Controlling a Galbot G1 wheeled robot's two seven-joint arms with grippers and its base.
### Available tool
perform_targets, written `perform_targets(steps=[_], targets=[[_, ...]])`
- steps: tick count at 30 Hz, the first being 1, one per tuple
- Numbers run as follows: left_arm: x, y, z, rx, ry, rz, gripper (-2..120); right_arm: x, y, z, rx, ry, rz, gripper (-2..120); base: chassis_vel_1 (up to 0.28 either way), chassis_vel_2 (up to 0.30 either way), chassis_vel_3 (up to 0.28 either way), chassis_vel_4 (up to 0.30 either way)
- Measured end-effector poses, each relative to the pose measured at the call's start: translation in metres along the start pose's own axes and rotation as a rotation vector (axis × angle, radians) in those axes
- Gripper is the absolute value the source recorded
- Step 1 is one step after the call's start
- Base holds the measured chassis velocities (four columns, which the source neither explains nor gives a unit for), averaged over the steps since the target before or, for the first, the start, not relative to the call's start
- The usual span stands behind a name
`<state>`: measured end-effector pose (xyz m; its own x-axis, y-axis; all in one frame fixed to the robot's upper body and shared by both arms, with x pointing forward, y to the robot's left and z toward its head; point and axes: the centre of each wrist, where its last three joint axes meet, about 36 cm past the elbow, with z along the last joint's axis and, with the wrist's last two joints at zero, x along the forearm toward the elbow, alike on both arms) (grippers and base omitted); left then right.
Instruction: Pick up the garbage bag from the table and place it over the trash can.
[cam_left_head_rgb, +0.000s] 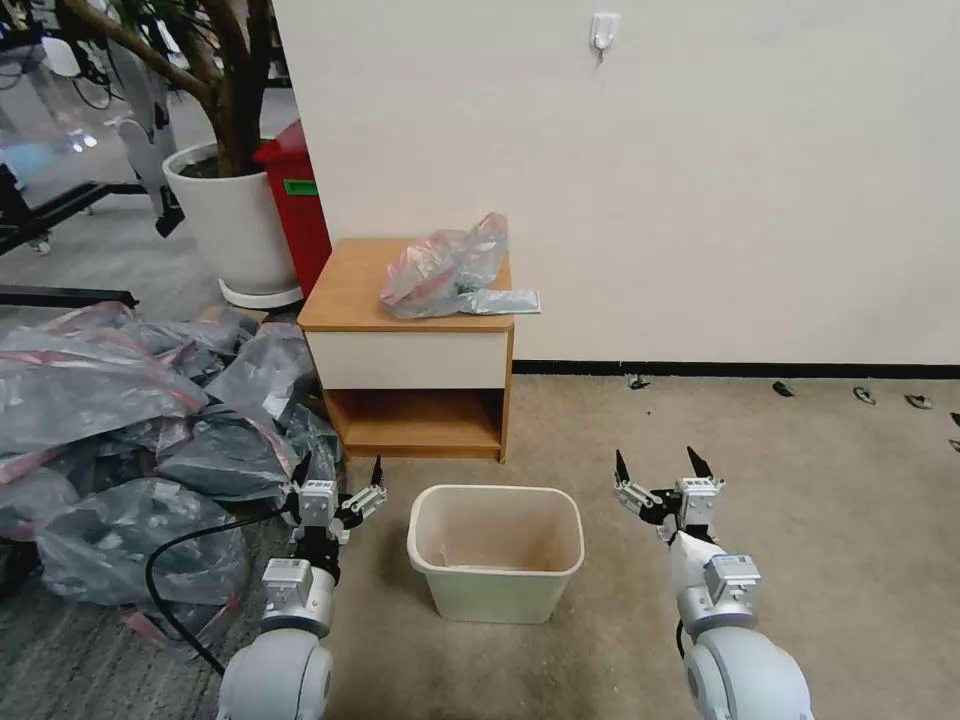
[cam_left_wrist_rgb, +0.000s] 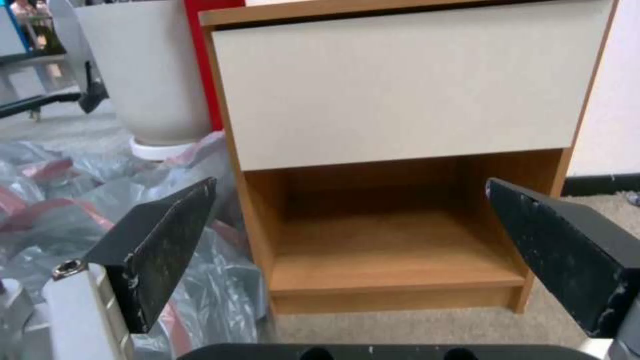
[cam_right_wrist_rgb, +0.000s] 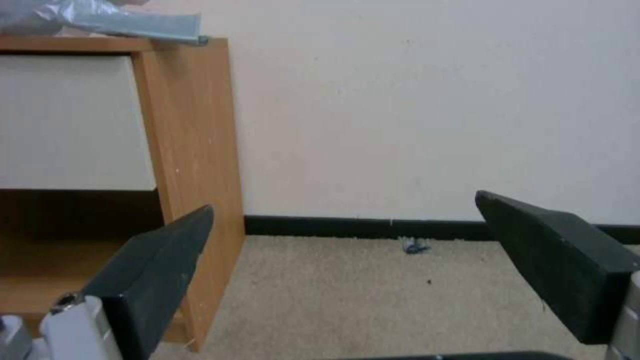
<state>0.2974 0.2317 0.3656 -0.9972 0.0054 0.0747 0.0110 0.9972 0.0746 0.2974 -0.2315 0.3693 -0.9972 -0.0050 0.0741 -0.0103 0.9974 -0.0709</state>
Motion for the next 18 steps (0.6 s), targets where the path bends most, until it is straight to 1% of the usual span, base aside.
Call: perform_targets(steps=[1,2,3,6,8,9,11,12,13,14,18], targets=[[0.003,0.005,-0.006,0.012,0.005,-0.004,100,0.003,-0.002,-0.012,-0.012,0.008,0.007,100,0.000,0.000,0.000,0.000],[0.005,0.007,-0.008,0.017,0.005,-0.007,100,0.003,-0.003,-0.015,-0.014,0.010,0.009,100,0.000,0.000,0.000,0.000],[0.011,0.017,-0.019,0.032,0.009,-0.018,100,0.007,-0.006,-0.030,-0.028,0.020,0.018,100,0.000,0.000,0.000,0.000],[0.014,0.018,-0.024,0.034,0.004,-0.015,100,0.009,-0.006,-0.037,-0.033,0.009,0.017,100,0.000,0.000,0.000,0.000],[0.025,0.034,-0.045,0.056,0.006,-0.030,100,0.018,-0.006,-0.061,-0.067,0.025,0.027,100,0.000,0.000,0.000,0.000],[0.025,0.034,-0.045,0.056,0.006,-0.030,100,0.018,-0.006,-0.061,-0.067,0.025,0.027,100,0.000,0.000,0.000,0.000],[0.036,0.045,-0.062,0.077,0.012,-0.036,100,0.024,-0.004,-0.073,-0.107,0.013,0.023,100,0.000,0.000,0.000,0.000],[0.039,0.048,-0.067,0.081,-0.016,-0.030,100,0.024,-0.002,-0.074,-0.122,0.006,0.018,100,0.000,0.000,0.000,0.000],[0.039,0.048,-0.067,0.081,-0.016,-0.030,100,0.024,-0.002,-0.074,-0.122,0.006,0.018,100,0.000,0.000,0.000,0.000],[0.041,0.050,-0.061,0.084,-0.040,-0.023,100,0.023,0.000,-0.073,-0.136,-0.002,0.012,100,0.000,0.000,0.000,0.000],[0.042,0.052,-0.050,0.078,-0.056,-0.022,100,0.019,0.001,-0.069,-0.148,-0.028,0.005,100,0.000,0.000,0.000,0.000]])
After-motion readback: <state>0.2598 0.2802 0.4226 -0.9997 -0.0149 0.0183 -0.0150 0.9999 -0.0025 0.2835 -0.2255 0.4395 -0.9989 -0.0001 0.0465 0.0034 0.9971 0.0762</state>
